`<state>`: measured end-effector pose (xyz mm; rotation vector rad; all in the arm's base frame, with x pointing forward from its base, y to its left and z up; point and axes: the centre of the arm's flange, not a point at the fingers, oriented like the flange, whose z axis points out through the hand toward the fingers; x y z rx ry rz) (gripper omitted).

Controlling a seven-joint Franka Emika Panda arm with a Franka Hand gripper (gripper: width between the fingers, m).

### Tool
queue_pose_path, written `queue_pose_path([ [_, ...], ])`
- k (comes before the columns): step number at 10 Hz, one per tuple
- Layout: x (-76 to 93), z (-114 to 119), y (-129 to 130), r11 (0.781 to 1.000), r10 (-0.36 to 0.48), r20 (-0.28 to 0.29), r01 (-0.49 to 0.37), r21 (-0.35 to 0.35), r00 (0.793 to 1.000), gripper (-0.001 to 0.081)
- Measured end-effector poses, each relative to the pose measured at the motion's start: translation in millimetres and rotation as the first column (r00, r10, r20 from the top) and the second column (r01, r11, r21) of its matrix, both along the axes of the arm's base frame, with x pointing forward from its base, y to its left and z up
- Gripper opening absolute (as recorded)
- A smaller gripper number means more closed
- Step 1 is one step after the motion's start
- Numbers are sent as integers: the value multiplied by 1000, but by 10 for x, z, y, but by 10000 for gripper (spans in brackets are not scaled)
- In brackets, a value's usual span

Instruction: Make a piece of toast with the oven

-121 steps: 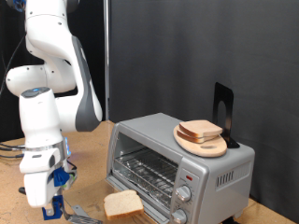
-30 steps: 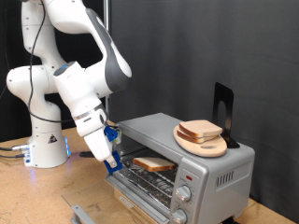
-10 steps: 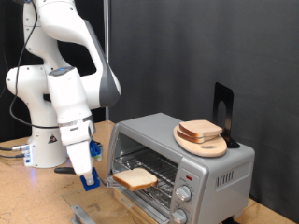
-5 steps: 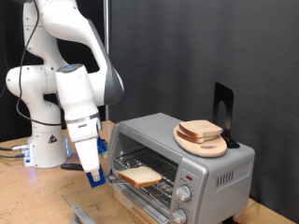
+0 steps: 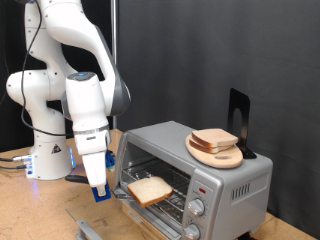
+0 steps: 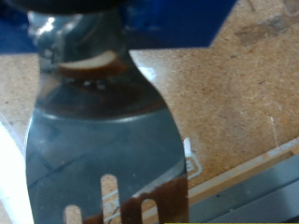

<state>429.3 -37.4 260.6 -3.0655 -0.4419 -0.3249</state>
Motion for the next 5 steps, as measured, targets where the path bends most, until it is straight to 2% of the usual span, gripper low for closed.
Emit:
queue_pose_path([
  [5, 21, 54, 312, 999, -12, 19, 11, 40, 1000, 365],
])
